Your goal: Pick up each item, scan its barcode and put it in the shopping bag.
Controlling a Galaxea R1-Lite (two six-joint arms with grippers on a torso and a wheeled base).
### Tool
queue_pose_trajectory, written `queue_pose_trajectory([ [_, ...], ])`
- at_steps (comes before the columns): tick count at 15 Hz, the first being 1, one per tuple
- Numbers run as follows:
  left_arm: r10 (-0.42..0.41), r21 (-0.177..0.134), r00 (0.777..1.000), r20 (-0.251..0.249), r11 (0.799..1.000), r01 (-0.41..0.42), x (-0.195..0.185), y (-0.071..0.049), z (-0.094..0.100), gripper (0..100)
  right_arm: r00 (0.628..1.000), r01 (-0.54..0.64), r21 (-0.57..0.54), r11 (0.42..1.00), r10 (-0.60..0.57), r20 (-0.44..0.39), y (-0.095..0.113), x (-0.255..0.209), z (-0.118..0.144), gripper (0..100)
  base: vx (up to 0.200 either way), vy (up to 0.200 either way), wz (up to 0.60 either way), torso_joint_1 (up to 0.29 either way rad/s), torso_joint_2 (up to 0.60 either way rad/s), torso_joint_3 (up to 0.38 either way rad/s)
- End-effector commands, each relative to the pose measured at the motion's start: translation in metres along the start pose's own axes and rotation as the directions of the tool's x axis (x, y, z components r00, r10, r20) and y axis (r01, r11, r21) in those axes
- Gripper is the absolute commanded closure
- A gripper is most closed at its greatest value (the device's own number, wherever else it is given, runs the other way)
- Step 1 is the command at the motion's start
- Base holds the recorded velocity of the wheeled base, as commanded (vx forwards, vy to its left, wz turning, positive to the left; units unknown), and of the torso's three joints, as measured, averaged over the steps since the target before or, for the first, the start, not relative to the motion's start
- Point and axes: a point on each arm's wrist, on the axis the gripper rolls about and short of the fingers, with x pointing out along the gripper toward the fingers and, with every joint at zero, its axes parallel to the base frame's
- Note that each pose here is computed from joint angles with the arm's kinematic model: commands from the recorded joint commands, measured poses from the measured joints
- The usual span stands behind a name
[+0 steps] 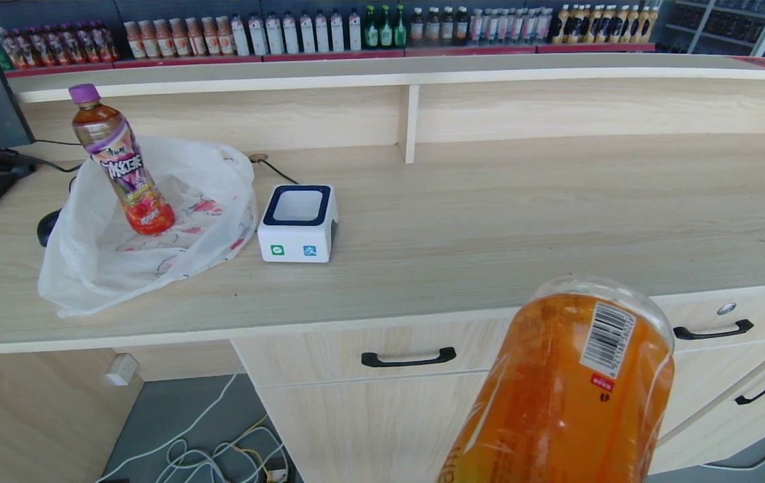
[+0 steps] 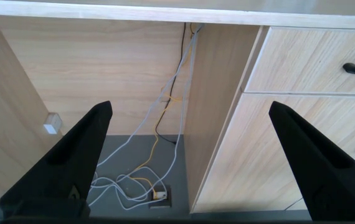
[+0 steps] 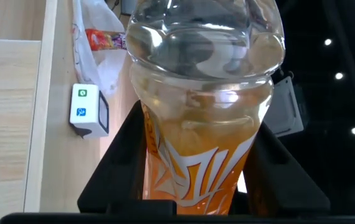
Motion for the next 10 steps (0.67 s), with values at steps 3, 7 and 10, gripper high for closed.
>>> queue_pose_trajectory([
  [3, 0.0, 0.0, 1.0, 0.0, 1.0, 0.0, 0.0001, 0.0, 0.0002, 0, 1.0, 0.004, 0.001, 1.0, -0.004, -0.002, -0.0008, 0.0, -0.0005, 100, 0.0, 0.0, 0.0, 0.0, 0.0, 0.0],
  [7, 0.0, 0.0, 1.0, 0.002, 1.0, 0.0, 0.0, 0.0, 0.0001, 0, 1.0, 0.008, 0.009, 1.0, -0.008, -0.004, -0.0017, 0.0003, -0.0007, 100, 0.0, 0.0, 0.0, 0.0, 0.0, 0.0],
  [10, 0.0, 0.0, 1.0, 0.0, 1.0, 0.0, 0.0, 0.0, 0.0, 0, 1.0, -0.002, 0.053, 0.999, 0.002, 0.0, 0.0004, -0.0002, -0.0001, 100, 0.0, 0.0, 0.0, 0.0, 0.0, 0.0],
])
